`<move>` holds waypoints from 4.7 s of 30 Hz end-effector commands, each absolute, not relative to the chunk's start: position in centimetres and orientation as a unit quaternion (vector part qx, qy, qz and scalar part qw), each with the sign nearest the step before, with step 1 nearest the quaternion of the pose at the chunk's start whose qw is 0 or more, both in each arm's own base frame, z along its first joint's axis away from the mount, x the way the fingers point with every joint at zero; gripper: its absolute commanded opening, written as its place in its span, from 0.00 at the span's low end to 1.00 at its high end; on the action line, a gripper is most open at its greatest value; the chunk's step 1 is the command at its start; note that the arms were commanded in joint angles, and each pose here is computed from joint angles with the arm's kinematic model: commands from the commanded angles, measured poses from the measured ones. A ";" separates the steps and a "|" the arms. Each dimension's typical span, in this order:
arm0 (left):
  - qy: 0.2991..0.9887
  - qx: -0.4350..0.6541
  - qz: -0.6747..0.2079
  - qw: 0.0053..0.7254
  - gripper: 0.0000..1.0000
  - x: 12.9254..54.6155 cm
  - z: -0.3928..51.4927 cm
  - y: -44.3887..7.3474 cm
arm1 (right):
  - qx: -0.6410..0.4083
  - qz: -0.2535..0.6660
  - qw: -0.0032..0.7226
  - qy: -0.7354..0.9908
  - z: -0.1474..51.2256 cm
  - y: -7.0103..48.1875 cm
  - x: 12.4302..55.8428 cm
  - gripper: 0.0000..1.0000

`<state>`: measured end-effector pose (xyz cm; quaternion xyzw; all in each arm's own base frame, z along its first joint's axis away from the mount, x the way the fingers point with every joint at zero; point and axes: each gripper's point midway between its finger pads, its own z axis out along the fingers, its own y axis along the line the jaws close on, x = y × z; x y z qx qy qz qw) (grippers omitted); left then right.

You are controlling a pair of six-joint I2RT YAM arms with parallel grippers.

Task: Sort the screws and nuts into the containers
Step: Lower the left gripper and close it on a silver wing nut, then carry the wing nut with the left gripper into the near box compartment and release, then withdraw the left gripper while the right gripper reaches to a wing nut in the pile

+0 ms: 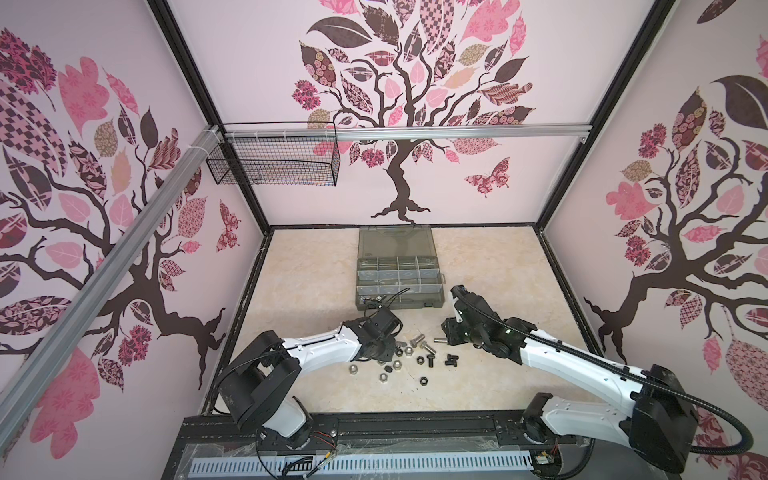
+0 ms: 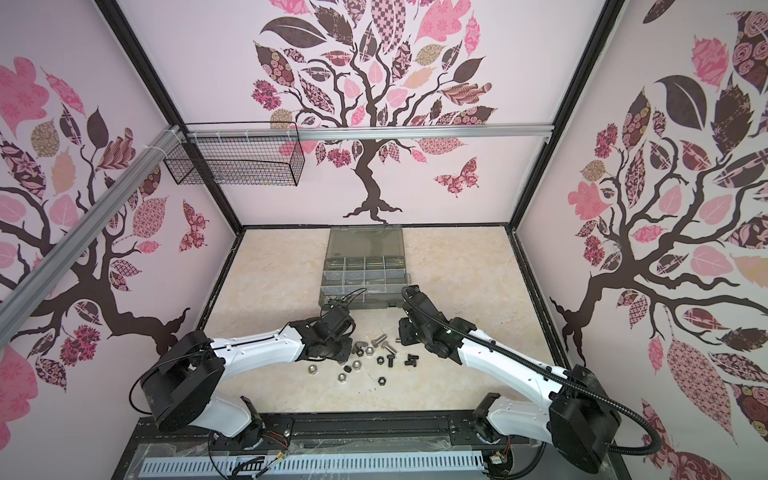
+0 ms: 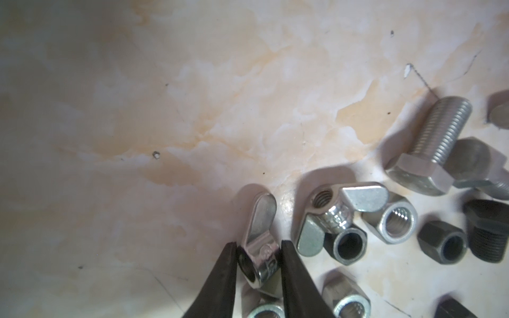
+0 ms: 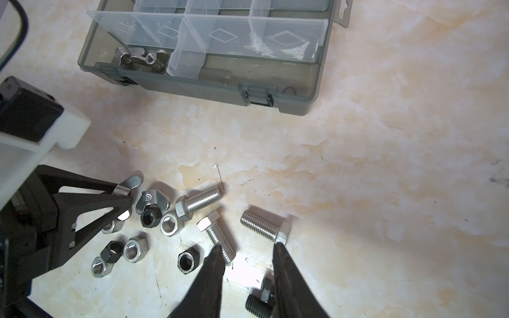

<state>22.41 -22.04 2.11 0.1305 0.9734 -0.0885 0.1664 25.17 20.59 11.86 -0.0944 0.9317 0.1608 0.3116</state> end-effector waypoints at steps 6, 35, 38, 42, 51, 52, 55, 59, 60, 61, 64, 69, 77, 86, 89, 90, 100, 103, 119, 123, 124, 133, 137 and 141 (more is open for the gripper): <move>0.970 0.127 -0.079 0.191 0.35 24.6 3.5 -21.5 | -0.089 0.160 0.321 0.929 12.6 20.2 25.3 0.33; 0.963 0.111 -0.116 0.215 0.18 25.8 6.0 -21.2 | -0.088 0.156 0.323 0.929 13.1 20.3 25.6 0.34; 0.956 0.110 -0.125 0.241 0.18 27.3 8.5 -21.1 | -0.091 0.153 0.325 0.929 13.5 20.2 25.7 0.34; 0.948 0.113 -0.126 0.270 0.19 29.8 11.2 -20.8 | -0.091 0.152 0.328 0.928 13.9 20.3 25.9 0.33; 0.945 0.121 -0.101 0.288 0.19 36.1 12.6 -20.3 | -0.088 0.149 0.333 0.927 14.7 20.1 25.9 0.33; 0.945 0.121 -0.100 0.287 0.19 36.6 12.5 -20.3 | -0.088 0.148 0.333 0.927 14.7 20.0 25.9 0.34; 0.946 0.117 -0.100 0.284 0.19 38.0 12.1 -20.1 | -0.085 0.145 0.336 0.927 15.0 19.7 25.8 0.34; 0.949 0.112 -0.100 0.277 0.20 39.3 11.2 -19.8 | -0.082 0.141 0.337 0.927 14.9 19.3 25.6 0.33; 0.950 0.110 -0.098 0.275 0.20 39.5 11.0 -19.6 | -0.082 0.140 0.336 0.928 14.9 19.3 25.6 0.33; 0.951 0.108 -0.097 0.272 0.20 39.7 10.7 -19.4 | -0.081 0.139 0.336 0.928 14.8 19.3 25.6 0.34; 0.954 0.100 -0.097 0.267 0.21 40.1 10.1 -18.9 | -0.079 0.139 0.335 0.928 14.6 19.2 25.5 0.34; 0.957 0.089 -0.095 0.260 0.25 40.6 9.4 -18.1 | -0.082 0.140 0.332 0.929 14.6 19.5 25.7 0.34; 0.958 0.083 -0.098 0.255 0.37 40.3 9.4 -17.9 | -0.083 0.141 0.333 0.929 14.7 19.7 25.9 0.34; 0.955 0.063 -0.134 0.258 0.38 36.8 11.0 -17.3 | -0.093 0.143 0.330 0.928 14.3 20.2 26.1 0.34; 0.954 0.051 -0.146 0.258 0.38 34.5 11.3 -16.6 | -0.104 0.149 0.329 0.927 14.2 20.8 26.4 0.34; 0.953 0.046 -0.150 0.260 0.38 33.7 11.3 -16.3 | -0.109 0.149 0.327 0.927 14.0 21.1 26.4 0.33; 0.948 0.003 -0.182 0.262 0.39 26.9 10.6 -13.9 | -0.194 0.169 0.306 0.917 12.9 24.9 27.4 0.34; 0.947 -0.006 -0.186 0.262 0.39 25.7 10.3 -13.4 | -0.245 0.169 0.303 0.905 12.5 26.4 27.3 0.34; 0.935 -0.029 -0.215 0.282 0.39 23.5 11.1 -12.8 | -0.454 0.164 0.302 0.822 10.2 33.4 26.2 0.36; 0.935 -0.031 -0.216 0.279 0.39 23.4 10.8 -12.8 | -0.475 0.159 0.299 0.812 9.7 33.6 26.1 0.37; 0.935 -0.031 -0.217 0.279 0.39 23.4 10.9 -12.9 | -0.479 0.157 0.298 0.811 9.5 33.6 26.1 0.37; 0.932 -0.032 -0.220 0.285 0.39 23.4 11.1 -12.8 | -0.503 0.161 0.279 0.802 8.3 34.4 25.6 0.37; 0.933 -0.030 -0.221 0.283 0.39 23.5 11.0 -12.9 | -0.513 0.158 0.277 0.797 8.3 34.5 25.5 0.37; 0.932 -0.030 -0.222 0.284 0.39 23.5 11.2 -13.0 | -0.522 0.159 0.276 0.791 8.4 34.7 25.6 0.37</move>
